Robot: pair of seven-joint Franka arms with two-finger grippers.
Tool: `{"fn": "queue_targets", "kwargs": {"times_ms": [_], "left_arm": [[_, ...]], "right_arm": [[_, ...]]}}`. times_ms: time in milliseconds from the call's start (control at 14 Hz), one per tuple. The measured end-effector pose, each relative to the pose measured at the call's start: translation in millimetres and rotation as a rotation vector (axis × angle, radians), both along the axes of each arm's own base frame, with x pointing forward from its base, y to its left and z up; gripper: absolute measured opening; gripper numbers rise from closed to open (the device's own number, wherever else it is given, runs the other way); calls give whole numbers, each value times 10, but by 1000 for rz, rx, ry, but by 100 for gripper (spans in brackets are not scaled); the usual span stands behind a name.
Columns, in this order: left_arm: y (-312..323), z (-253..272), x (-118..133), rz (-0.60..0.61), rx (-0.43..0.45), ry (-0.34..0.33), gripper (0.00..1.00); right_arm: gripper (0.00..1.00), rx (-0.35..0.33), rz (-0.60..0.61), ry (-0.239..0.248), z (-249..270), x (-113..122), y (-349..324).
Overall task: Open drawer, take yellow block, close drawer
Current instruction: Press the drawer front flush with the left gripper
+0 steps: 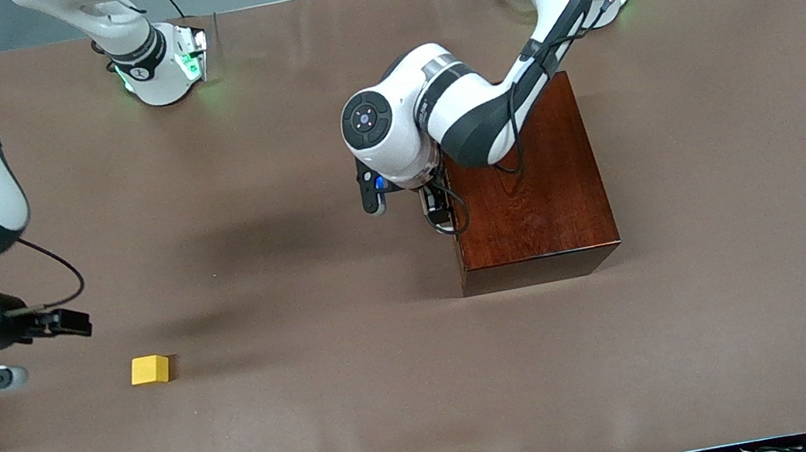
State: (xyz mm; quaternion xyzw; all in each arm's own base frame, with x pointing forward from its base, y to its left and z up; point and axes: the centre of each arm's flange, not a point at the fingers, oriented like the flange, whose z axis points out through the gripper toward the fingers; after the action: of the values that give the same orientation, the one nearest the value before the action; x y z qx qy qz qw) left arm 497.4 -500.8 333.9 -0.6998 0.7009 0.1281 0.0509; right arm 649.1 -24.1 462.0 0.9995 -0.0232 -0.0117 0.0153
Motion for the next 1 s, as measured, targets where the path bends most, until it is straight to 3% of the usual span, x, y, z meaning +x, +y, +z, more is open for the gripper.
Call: {"fn": "queue_targets", "kwargs": {"times_ms": [286,500,857,1000], "left_arm": [[-202,212,59,142,-128,-122,100],[-119,933,109,320,-189,-237,100],[1115,2348,286,582,-81,-332,100],[1645,2663,437,682,-95,-336,100]], "right_arm": [[100,-4,-6,29,525,-305,-3],[100,-7,-7,19,957,-554,16],[100,-9,-8,15,1285,-764,39],[100,-9,-7,17,1355,-781,51]]}}
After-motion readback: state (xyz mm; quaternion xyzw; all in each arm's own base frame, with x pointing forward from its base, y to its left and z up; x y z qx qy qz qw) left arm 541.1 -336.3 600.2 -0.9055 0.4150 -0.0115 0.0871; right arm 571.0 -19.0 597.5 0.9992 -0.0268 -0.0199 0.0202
